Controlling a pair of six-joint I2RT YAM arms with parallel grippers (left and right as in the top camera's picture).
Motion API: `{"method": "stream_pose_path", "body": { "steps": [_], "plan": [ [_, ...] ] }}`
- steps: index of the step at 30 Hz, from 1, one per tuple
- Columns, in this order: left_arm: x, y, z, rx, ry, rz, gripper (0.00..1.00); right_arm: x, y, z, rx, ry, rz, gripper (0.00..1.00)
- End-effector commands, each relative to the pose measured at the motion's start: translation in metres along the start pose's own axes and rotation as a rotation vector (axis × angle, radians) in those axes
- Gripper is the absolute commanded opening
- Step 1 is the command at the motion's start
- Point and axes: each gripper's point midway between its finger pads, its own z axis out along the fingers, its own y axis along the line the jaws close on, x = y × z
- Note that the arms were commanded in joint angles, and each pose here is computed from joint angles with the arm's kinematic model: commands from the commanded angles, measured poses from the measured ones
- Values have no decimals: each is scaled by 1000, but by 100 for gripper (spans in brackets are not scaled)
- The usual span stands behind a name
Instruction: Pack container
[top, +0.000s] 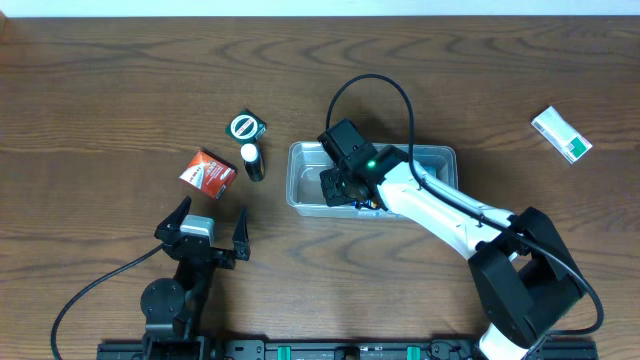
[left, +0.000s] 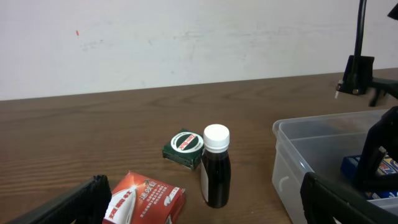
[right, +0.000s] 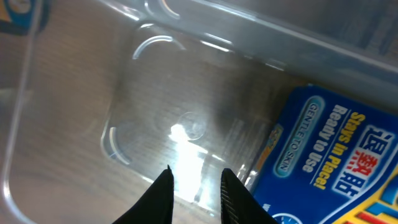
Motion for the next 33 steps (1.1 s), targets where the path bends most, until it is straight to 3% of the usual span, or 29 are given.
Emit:
{"method": "stream_pose_path", "body": {
  "steps": [1,11,33],
  "plan": [
    [15,0,1,2,44,5,98,2,-10,8,48,-18,29,22],
    [15,0,1,2,44,5,98,-3,-21,14,99,-80,17,21],
    [15,0,1,2,44,5,98,3,-37,13,180,-65,7,25]
  ]
}}
